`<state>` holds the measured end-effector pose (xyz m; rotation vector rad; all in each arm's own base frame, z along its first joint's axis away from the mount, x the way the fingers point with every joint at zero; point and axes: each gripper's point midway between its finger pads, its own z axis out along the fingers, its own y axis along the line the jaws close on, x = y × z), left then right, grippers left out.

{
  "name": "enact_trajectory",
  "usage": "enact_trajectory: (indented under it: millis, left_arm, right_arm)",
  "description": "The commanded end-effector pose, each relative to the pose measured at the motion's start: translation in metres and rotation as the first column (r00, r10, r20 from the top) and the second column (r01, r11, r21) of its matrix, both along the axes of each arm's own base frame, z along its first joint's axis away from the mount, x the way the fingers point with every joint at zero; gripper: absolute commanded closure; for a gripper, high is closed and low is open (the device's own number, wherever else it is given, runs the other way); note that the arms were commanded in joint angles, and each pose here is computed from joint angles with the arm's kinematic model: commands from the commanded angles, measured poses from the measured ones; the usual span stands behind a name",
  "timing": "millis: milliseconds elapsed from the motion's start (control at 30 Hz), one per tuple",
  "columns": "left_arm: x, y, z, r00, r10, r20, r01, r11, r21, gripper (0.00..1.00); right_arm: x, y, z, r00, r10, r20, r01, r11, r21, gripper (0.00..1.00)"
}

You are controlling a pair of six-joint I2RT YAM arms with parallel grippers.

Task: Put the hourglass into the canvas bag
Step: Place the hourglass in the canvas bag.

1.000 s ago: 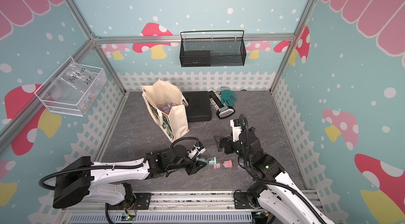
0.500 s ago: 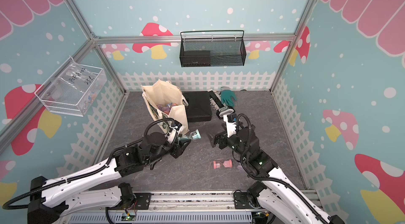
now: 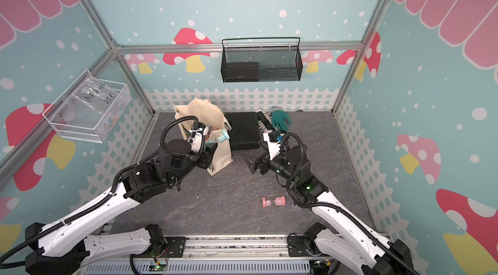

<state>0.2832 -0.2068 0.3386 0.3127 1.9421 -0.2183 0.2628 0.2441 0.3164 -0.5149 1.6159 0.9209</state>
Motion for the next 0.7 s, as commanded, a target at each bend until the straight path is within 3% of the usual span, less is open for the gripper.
enact_trajectory:
  millis: [0,267,667]
  left_arm:
    - [0.018,0.026,0.013,0.991,0.128,0.032,-0.129,0.99,0.055,0.81]
    - [0.065,0.063,0.013,0.939,0.343,0.019,-0.343,0.935,0.095,0.81]
    - [0.133,0.084,-0.021,0.9,0.428,-0.087,-0.415,0.9,0.132,0.81]
  right_arm:
    - [-0.002,0.009,0.03,0.995,0.059,0.082,-0.063,0.997,0.053,0.01]
    - [0.006,0.028,0.024,0.992,0.125,0.033,-0.127,0.991,0.052,0.0]
    - [0.019,0.045,0.012,0.985,0.174,-0.007,-0.174,0.984,0.049,0.0]
